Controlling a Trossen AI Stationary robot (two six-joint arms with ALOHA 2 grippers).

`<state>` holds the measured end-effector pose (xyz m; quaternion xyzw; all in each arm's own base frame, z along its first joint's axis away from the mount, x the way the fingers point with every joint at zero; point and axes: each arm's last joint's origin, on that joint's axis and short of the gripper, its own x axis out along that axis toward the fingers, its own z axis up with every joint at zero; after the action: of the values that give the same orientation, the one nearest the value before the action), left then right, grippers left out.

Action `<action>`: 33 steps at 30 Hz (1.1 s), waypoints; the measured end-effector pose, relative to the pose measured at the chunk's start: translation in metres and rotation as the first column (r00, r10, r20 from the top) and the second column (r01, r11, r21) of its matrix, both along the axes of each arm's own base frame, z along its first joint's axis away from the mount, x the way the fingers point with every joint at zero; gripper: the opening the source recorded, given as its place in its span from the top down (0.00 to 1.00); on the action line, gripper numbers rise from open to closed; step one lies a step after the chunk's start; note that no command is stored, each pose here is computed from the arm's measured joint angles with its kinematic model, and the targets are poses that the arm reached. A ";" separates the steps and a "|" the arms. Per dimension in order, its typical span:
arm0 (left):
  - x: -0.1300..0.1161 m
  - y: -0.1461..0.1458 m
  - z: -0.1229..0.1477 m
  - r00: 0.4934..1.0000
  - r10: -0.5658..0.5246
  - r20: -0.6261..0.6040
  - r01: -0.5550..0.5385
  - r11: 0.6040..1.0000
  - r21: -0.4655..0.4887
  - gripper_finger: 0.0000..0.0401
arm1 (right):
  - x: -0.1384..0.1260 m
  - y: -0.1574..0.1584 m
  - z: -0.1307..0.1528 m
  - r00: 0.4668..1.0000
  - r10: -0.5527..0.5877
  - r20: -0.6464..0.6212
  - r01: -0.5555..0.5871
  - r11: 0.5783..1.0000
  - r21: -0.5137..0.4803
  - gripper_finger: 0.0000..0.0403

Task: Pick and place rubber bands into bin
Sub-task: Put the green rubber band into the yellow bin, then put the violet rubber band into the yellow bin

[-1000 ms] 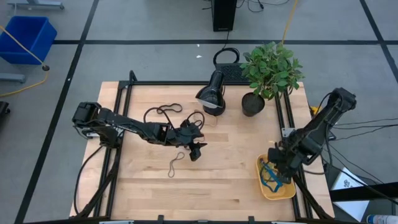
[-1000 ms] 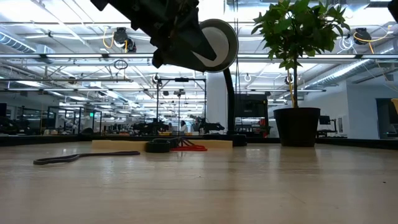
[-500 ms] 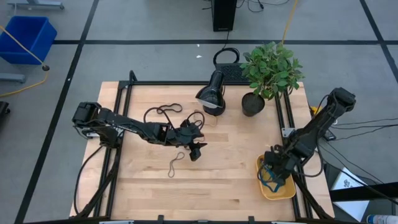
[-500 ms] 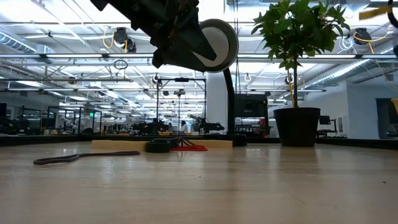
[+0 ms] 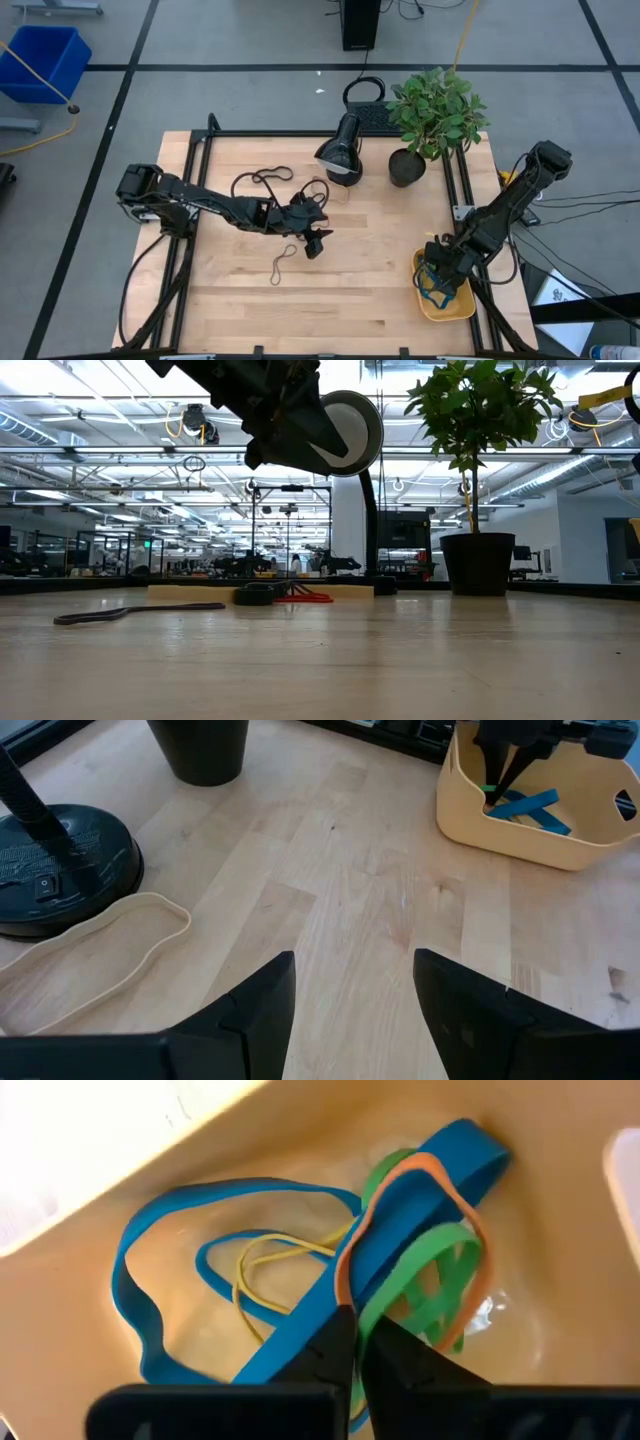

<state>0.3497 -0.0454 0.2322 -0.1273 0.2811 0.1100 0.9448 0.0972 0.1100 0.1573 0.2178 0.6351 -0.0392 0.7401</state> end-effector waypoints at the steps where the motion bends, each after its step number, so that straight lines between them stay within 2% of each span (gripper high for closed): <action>1: 0.000 0.000 0.000 1.000 0.000 0.000 0.000 1.000 0.000 0.47 | 0.000 0.000 0.000 1.000 -0.001 0.000 0.001 1.000 0.000 0.95; 6: 0.000 0.000 0.000 1.000 0.000 0.000 0.000 1.000 -0.001 0.47 | 0.000 0.000 0.000 1.000 0.005 0.001 -0.005 1.000 -0.001 0.85; 12: 0.000 -0.001 0.000 1.000 0.028 0.007 -0.027 0.999 -0.047 0.47 | 0.000 0.000 0.000 1.000 0.013 -0.001 -0.013 1.000 -0.001 0.68; 16: 0.000 -0.001 0.000 1.000 0.025 0.006 -0.024 0.999 -0.043 0.47 | -0.001 0.000 0.002 1.000 0.026 -0.007 -0.026 0.999 0.026 0.61; 22: 0.000 -0.001 0.000 1.000 0.025 0.006 -0.025 0.999 -0.043 0.47 | -0.004 -0.003 0.010 0.999 0.026 0.036 -0.029 0.997 0.071 0.57; 33: 0.000 -0.001 0.000 1.000 0.025 0.006 -0.025 0.999 -0.043 0.47 | -0.011 -0.012 0.025 0.994 -0.003 0.112 -0.015 0.987 0.157 0.57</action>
<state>0.3496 -0.0469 0.2319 -0.1515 0.2788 0.1153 0.9413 0.0861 0.0982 0.1820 0.2754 0.5944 0.0257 0.7551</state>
